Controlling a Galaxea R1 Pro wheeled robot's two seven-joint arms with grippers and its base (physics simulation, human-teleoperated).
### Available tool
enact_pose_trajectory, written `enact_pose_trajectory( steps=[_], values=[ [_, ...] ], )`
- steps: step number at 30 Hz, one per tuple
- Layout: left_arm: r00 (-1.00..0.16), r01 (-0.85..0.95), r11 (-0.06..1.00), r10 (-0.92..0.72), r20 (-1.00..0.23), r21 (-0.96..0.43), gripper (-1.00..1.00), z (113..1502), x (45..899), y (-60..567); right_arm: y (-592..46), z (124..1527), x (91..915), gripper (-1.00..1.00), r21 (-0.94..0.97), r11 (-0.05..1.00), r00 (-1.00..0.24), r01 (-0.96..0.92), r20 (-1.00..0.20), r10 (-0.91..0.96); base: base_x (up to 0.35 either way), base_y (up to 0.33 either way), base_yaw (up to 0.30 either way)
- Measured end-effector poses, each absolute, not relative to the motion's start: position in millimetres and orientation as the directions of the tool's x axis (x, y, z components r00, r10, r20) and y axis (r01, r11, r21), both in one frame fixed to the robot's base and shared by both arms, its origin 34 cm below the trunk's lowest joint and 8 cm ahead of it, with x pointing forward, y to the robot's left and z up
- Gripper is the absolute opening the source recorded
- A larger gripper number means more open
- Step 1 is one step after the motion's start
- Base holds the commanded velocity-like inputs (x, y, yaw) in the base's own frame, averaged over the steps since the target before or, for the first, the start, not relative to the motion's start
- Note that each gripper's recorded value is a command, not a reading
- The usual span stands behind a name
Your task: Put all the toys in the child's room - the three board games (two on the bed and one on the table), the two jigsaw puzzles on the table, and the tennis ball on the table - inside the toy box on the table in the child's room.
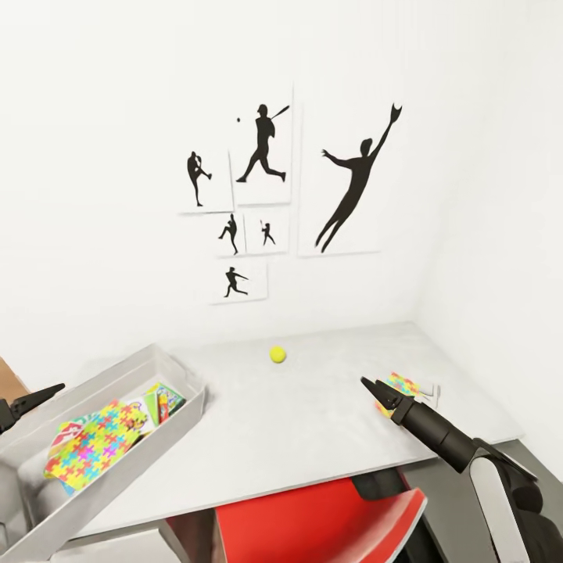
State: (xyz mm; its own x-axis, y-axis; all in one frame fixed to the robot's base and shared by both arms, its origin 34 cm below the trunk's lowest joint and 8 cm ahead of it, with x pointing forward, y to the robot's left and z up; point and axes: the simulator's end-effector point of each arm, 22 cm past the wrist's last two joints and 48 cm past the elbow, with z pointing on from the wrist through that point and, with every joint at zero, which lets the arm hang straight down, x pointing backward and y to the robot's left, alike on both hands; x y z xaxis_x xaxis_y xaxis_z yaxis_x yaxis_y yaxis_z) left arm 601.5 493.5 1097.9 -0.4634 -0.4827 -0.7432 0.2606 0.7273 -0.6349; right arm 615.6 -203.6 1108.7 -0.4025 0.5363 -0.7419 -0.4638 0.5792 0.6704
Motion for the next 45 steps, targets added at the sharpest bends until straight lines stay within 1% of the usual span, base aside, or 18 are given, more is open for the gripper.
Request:
enact_pose_trajectory(
  steps=[9, 18, 45],
  values=[
    [-0.464, 0.261, 0.727, -0.483, -0.743, -0.635, 1.00, 1097.8, 601.6, 493.5, -203.6, 1108.6, 615.7, 1.00, 0.670, 0.579, -0.403, -0.464, -0.742, 0.536, 0.208, 0.066, 0.000],
    [-0.463, 0.260, 0.728, -0.482, -0.743, -0.634, 1.00, 1097.9, 601.7, 493.9, -203.6, 1108.5, 615.8, 1.00, 0.670, 0.579, -0.403, -0.464, -0.742, 0.536, 0.088, 0.019, 0.000],
    [-0.463, 0.261, 0.729, -0.481, -0.744, -0.633, 1.00, 1097.8, 601.8, 493.9, -204.2, 1108.7, 616.0, 1.00, 0.671, 0.579, -0.402, -0.463, -0.741, 0.538, 0.008, 0.003, 0.000]
  ],
)
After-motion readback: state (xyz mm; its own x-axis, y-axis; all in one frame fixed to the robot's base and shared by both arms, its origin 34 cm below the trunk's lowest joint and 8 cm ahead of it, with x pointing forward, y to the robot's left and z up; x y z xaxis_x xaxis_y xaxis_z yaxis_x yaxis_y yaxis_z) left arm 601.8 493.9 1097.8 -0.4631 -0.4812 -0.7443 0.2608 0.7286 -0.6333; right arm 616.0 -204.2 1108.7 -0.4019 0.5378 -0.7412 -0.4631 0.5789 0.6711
